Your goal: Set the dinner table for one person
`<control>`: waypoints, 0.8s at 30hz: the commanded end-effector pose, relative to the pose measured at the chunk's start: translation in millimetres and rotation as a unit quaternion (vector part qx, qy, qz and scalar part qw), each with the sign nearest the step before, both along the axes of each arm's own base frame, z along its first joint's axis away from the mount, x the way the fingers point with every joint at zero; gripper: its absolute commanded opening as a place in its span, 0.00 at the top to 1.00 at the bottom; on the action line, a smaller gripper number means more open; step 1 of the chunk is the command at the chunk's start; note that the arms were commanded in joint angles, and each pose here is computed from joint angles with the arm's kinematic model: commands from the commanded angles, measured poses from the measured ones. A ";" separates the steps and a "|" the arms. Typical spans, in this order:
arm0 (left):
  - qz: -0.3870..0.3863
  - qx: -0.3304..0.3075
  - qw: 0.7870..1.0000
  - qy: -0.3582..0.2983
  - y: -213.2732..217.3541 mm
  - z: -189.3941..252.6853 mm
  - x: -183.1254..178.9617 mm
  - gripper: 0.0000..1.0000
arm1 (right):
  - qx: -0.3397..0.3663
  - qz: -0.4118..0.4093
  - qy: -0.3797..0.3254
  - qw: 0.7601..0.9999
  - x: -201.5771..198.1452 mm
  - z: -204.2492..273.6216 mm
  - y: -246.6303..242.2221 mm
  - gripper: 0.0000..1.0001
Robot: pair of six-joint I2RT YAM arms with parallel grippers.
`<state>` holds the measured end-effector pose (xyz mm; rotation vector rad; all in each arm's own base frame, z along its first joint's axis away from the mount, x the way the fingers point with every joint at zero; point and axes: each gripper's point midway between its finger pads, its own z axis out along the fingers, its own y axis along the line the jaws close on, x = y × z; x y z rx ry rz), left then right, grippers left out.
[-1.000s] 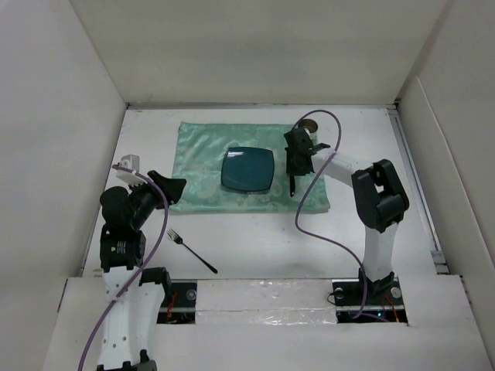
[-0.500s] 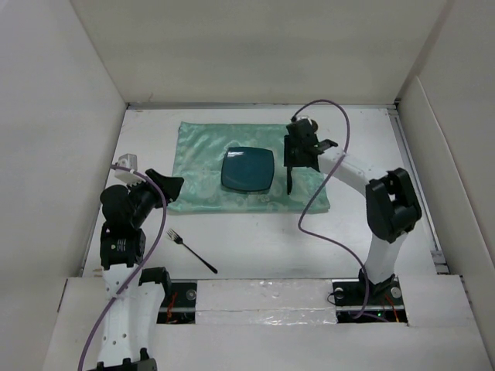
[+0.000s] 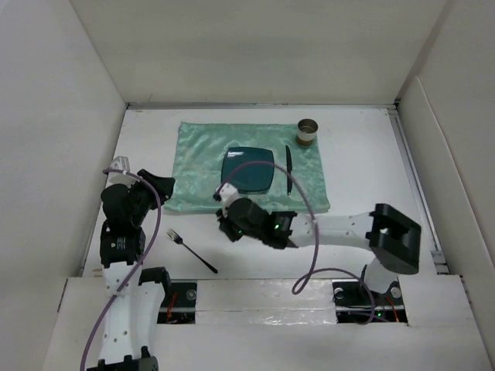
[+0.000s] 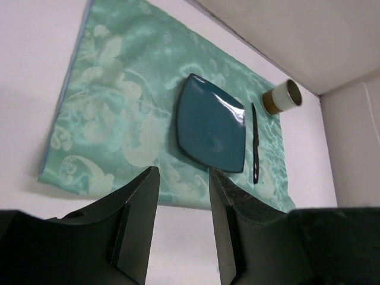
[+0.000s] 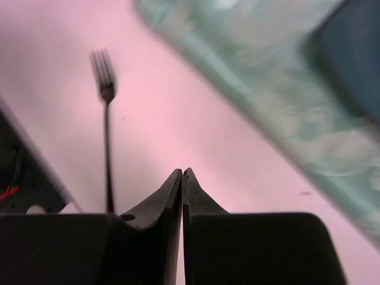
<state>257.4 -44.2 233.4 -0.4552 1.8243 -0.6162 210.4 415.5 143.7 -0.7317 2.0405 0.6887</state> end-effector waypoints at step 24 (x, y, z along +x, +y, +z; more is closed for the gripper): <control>0.198 -0.027 0.975 -0.098 55.3 127.2 -39.0 0.69 | -0.151 0.034 -0.030 0.987 -59.9 -116.3 124.0 1.00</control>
